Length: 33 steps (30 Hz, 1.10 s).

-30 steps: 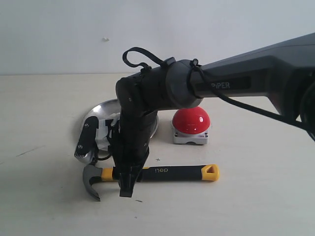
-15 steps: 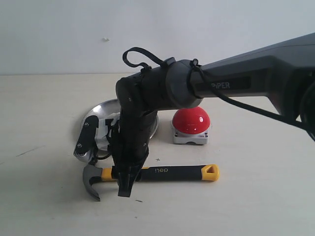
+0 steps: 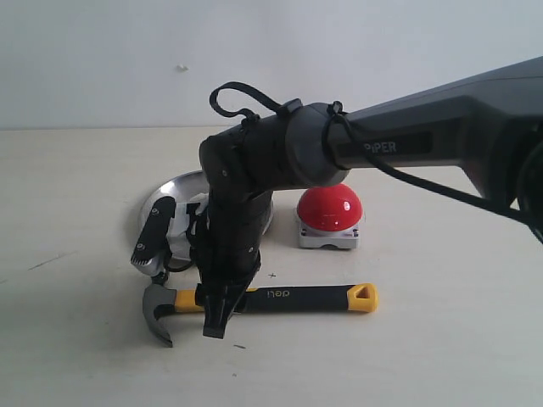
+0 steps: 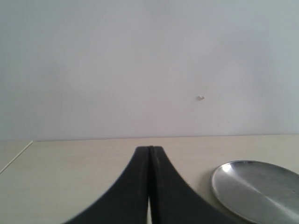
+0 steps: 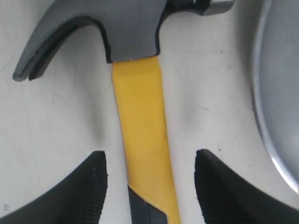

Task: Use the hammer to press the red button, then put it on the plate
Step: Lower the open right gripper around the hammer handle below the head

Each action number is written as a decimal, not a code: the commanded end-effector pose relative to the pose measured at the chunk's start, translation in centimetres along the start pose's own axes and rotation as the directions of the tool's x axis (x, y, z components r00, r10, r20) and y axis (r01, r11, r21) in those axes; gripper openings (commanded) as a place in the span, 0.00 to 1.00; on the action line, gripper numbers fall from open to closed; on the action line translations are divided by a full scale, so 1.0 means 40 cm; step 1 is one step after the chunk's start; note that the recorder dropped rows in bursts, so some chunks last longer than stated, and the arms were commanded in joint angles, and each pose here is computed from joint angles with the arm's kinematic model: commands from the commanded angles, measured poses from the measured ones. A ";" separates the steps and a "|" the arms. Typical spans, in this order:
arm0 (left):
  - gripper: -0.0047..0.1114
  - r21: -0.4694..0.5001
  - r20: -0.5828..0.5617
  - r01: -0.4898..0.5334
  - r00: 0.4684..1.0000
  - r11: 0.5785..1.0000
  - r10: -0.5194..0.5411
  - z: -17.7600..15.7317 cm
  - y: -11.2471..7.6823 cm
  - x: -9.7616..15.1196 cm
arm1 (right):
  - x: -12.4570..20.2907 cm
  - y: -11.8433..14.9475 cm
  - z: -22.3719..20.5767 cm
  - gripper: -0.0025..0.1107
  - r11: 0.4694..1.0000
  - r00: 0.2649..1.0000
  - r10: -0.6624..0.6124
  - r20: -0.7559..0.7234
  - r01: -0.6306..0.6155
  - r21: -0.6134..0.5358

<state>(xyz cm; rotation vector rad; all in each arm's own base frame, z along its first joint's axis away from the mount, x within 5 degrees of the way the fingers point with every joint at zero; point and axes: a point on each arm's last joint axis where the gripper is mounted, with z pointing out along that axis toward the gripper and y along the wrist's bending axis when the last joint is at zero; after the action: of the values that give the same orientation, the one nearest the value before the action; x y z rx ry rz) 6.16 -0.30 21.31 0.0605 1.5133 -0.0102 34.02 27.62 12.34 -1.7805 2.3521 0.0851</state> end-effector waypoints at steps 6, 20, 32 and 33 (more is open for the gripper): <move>0.04 0.001 0.013 0.000 1.000 1.000 -0.001 -0.001 0.000 -0.001 | -0.003 -0.004 -0.004 0.50 0.999 1.000 -0.029 -0.007 0.029 0.018; 0.04 0.001 0.013 0.000 1.000 1.000 -0.001 -0.001 0.000 -0.001 | 0.001 0.008 -0.004 0.50 0.999 0.999 -0.030 -0.022 0.029 -0.034; 0.04 0.001 0.013 0.000 1.000 1.000 -0.001 -0.001 0.000 -0.001 | -0.001 0.004 -0.006 0.50 0.998 0.998 -0.060 -0.011 0.059 -0.014; 0.04 0.001 0.013 0.000 1.000 1.000 -0.001 -0.001 0.000 -0.001 | -0.004 0.004 -0.006 0.50 0.999 0.999 -0.050 -0.001 0.050 -0.014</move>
<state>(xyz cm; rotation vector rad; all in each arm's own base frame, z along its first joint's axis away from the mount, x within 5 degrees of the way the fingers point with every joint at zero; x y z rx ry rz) 6.16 -0.30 21.31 0.0605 1.5133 -0.0102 33.82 27.51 12.30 -1.8551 2.3242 0.0851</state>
